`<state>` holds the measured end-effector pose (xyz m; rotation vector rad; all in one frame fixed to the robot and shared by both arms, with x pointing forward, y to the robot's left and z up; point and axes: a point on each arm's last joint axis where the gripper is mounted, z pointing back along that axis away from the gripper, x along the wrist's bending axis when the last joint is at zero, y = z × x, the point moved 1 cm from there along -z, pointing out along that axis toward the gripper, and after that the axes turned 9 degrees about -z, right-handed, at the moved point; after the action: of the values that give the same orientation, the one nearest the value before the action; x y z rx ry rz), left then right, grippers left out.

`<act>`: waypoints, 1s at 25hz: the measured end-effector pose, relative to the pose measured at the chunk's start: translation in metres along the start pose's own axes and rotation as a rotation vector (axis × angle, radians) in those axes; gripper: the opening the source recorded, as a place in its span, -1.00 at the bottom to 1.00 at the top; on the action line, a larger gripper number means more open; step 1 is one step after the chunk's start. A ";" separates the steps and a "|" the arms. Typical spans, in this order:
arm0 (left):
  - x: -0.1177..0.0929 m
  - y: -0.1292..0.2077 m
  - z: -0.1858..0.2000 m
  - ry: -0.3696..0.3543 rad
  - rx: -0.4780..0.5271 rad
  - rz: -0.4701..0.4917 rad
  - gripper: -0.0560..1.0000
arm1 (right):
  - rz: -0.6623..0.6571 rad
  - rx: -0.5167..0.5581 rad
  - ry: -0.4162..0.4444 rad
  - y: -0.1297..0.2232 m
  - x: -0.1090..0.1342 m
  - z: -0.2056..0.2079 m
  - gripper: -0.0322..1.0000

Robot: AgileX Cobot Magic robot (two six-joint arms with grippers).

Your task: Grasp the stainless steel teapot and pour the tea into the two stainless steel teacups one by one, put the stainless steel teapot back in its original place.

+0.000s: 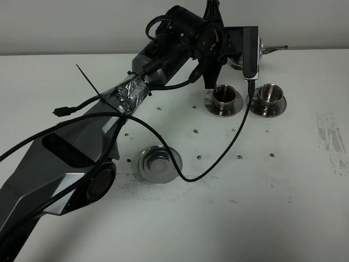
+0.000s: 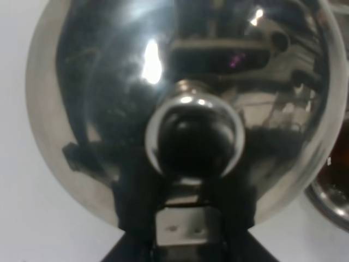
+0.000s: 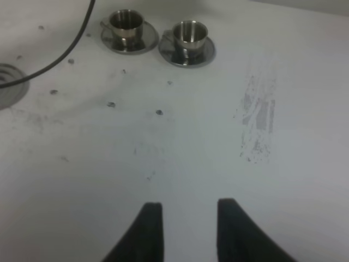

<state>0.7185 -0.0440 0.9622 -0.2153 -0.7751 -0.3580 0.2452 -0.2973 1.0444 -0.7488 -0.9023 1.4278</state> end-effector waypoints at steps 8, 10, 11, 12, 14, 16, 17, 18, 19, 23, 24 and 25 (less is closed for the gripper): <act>-0.004 0.001 -0.008 -0.012 0.008 -0.069 -0.55 | 0.000 0.000 0.000 0.000 0.000 0.000 -0.49; -0.006 0.001 -0.011 -0.005 0.011 -0.078 -0.55 | 0.000 0.000 0.000 0.000 0.000 0.000 -0.49; -0.008 0.001 -0.013 -0.001 0.012 -0.090 -0.55 | 0.000 0.000 0.000 0.000 0.000 0.000 -0.49; -0.008 0.001 -0.013 0.000 0.012 -0.103 -0.55 | 0.000 0.000 0.000 0.000 0.000 0.000 -0.49; -0.008 0.001 -0.013 0.000 0.012 -0.121 -0.55 | 0.000 0.000 0.000 0.000 0.000 0.000 -0.49; -0.008 0.001 -0.013 -0.001 0.013 -0.132 -0.55 | 0.000 0.000 0.000 0.000 0.000 0.000 -0.49; -0.008 0.001 -0.013 -0.001 0.013 -0.140 -0.55 | 0.000 0.000 0.000 0.000 0.000 0.000 -0.49; -0.008 0.001 -0.013 -0.001 0.013 -0.153 -0.55 | 0.000 0.000 0.000 0.000 0.000 0.000 -0.49; -0.008 0.001 -0.013 -0.001 0.013 -0.169 -0.55 | 0.000 0.000 0.000 0.000 0.000 0.000 -0.49; -0.008 0.001 -0.013 -0.001 0.014 -0.200 -0.55 | 0.000 0.000 0.000 0.000 0.000 0.000 -0.49; -0.008 0.001 -0.013 -0.001 0.014 -0.204 -0.55 | 0.000 0.000 0.000 0.000 0.000 0.000 -0.49; -0.008 0.001 -0.013 -0.001 0.014 -0.211 -0.55 | 0.000 0.000 0.000 0.000 0.000 0.000 -0.49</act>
<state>0.7222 -0.0450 0.9472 -0.1206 -0.8032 -0.5515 0.2452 -0.2973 1.0444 -0.7488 -0.9023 1.4278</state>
